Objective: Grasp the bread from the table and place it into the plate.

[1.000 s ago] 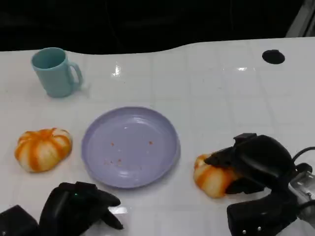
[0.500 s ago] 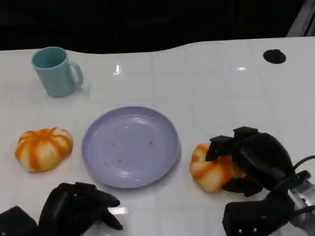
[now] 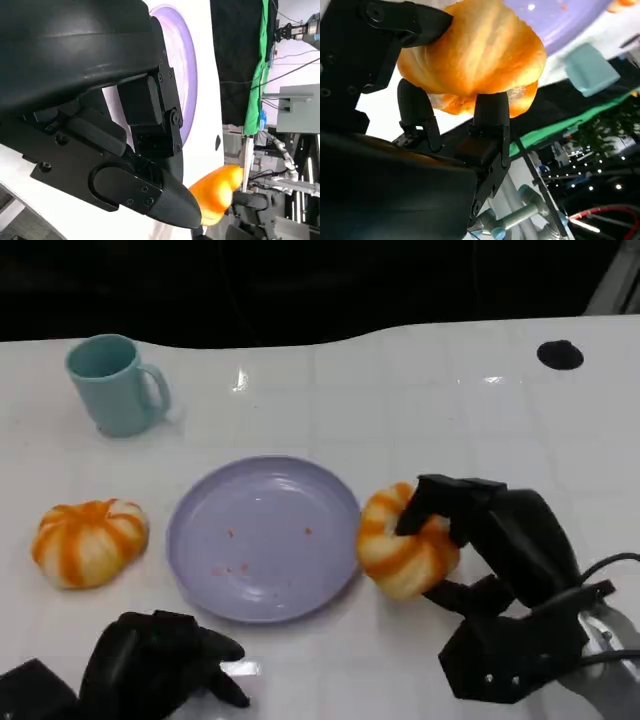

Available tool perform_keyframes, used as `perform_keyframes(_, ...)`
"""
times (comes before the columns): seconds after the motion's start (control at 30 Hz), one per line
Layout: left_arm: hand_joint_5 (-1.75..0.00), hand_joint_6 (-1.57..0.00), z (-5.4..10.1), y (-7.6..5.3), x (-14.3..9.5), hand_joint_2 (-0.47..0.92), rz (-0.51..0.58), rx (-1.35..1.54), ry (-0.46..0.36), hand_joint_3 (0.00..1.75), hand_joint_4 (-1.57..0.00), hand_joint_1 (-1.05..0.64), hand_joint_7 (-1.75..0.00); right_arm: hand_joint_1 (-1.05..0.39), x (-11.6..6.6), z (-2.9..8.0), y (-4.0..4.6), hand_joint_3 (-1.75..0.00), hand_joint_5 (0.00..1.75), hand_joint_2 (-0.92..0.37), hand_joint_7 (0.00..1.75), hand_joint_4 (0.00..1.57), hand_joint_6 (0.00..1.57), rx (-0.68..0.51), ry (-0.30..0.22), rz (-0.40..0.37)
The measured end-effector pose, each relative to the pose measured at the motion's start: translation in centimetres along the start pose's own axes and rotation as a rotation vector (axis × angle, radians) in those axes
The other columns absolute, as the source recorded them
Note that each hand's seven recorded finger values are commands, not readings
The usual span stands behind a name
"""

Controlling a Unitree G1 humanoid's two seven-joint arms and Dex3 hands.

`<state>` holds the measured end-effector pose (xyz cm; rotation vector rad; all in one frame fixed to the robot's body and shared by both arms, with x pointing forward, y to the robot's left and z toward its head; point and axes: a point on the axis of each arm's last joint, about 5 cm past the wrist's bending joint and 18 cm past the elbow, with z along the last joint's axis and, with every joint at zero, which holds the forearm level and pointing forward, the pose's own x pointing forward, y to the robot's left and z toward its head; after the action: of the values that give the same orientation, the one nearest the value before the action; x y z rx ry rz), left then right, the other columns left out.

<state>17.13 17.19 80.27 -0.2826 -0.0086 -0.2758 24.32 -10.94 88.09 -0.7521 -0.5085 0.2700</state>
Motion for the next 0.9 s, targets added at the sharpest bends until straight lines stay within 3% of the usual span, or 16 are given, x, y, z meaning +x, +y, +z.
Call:
perform_keyframes(0.3,-0.57,-1.57,0.0,-0.2,0.1,0.87,0.0,0.007,-0.002,0.0,-1.54,-1.05,-0.2,-0.04,2.3,1.9,0.84,-1.59,1.75,-0.14,1.71,1.02,0.78,0.068,-0.07,-0.017)
perform_keyframes(0.53,-0.57,-1.57,-0.2,-0.4,0.0,0.86,-0.003,0.006,0.0,0.0,-1.54,-1.05,-0.21,-0.05,4.3,3.0,2.24,-1.51,1.75,-0.21,1.64,0.98,0.79,0.08,-0.096,0.018)
perform_keyframes(0.83,-0.56,-1.57,-0.3,-0.5,0.1,0.87,-0.005,0.009,0.002,0.0,-1.54,-1.05,-0.21,-0.12,6.4,4.2,4.59,-1.36,1.75,-0.34,1.59,0.9,0.78,0.068,-0.115,0.118)
perform_keyframes(0.9,-0.56,-1.57,-0.3,-0.5,0.1,0.86,-0.01,0.015,0.004,0.0,-1.54,-1.05,-0.21,-0.12,6.6,4.4,4.99,-1.34,1.75,-0.34,1.44,0.89,0.82,0.069,-0.114,0.133)
